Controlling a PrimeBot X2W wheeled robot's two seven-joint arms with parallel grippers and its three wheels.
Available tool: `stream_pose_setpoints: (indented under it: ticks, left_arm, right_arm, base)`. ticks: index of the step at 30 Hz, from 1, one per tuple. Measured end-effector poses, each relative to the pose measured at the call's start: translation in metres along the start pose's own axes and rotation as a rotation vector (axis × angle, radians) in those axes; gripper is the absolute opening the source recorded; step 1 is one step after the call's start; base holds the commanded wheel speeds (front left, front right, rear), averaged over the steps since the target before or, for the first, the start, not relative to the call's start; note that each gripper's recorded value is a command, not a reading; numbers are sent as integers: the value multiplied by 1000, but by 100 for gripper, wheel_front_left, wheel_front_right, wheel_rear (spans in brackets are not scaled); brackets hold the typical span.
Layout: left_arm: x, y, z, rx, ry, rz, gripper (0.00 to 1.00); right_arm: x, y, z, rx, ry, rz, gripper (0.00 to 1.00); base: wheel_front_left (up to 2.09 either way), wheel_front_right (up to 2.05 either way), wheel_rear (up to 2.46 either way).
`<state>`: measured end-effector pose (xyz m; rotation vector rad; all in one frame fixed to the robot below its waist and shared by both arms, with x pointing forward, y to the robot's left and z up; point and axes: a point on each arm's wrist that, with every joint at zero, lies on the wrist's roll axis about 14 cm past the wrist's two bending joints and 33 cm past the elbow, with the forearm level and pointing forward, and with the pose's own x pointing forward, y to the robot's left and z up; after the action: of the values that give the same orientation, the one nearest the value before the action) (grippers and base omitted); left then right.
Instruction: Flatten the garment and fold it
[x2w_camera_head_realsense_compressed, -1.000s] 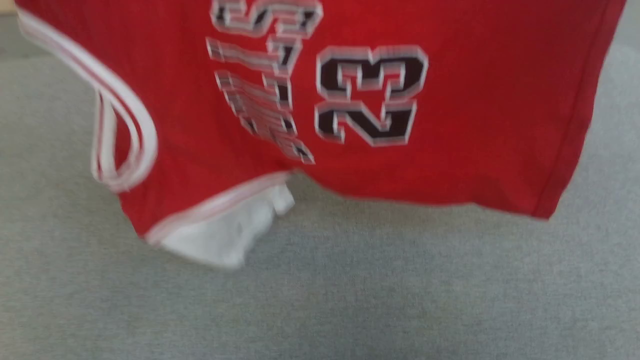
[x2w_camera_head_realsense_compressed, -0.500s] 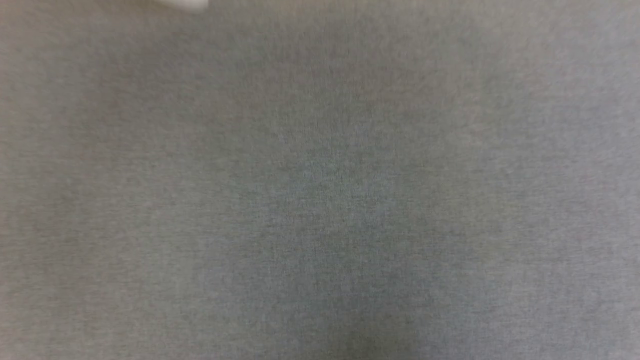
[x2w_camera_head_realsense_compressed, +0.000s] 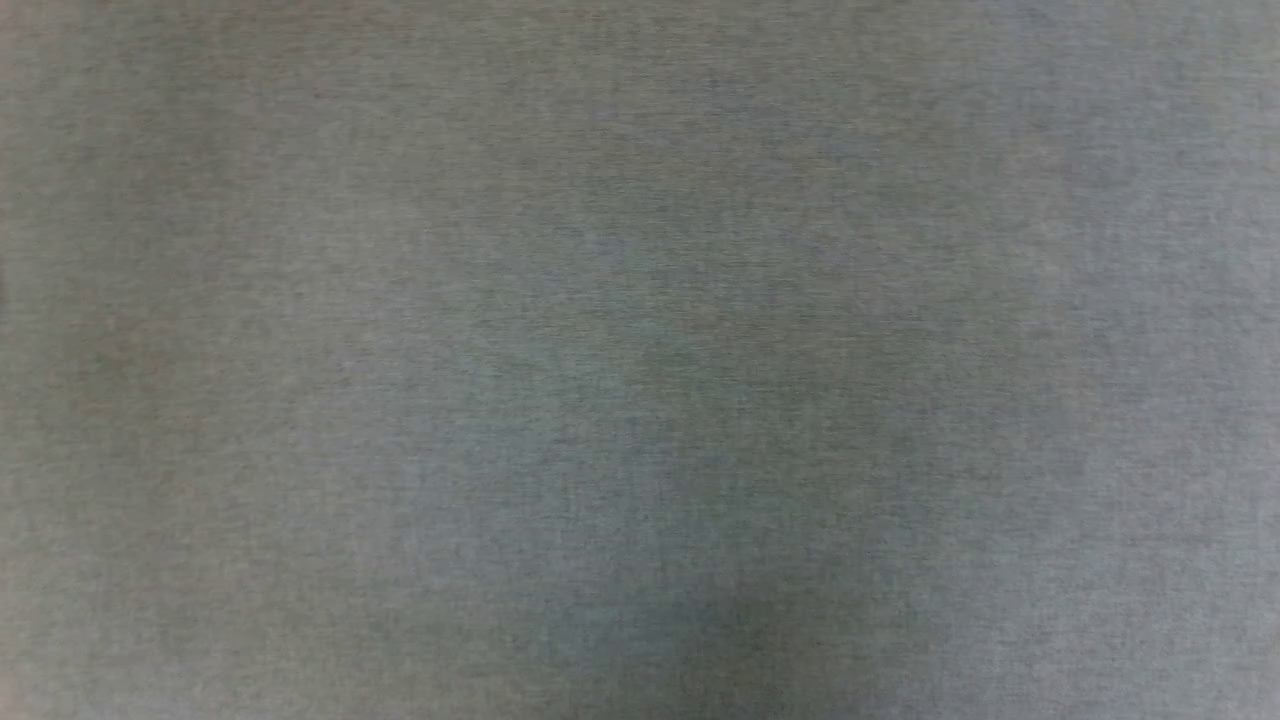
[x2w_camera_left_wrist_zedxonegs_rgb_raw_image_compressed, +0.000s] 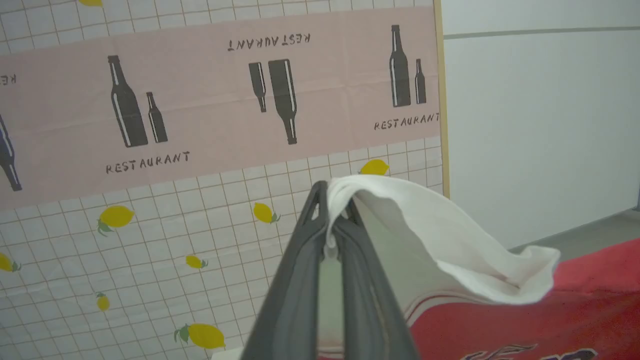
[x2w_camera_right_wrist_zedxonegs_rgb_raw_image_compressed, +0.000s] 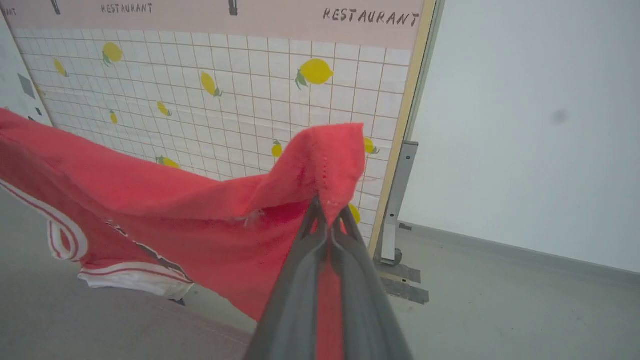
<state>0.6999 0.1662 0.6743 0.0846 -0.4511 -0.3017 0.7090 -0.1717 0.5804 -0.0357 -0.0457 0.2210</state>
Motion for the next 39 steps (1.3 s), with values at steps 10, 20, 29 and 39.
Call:
stream_pose_setpoints:
  ticks: [10,20,29,39]
  left_arm:
    - [-132,-38,-110,-100,346,16,0]
    - [-279,-57,-123,-163,674,50,0]
    - [-372,-58,-83,-184,876,71,0]
    - [-441,-94,-44,-323,1025,36,0]
  right_arm:
    - [-56,45,-96,48,210,94,0]
    - [-145,85,-126,125,330,194,0]
    - [-215,93,-124,179,399,230,0]
    - [-297,98,-135,241,585,269,0]
  base:
    - [0,0,0]
    - [0,0,0]
    - [0,0,0]
    - [0,0,0]
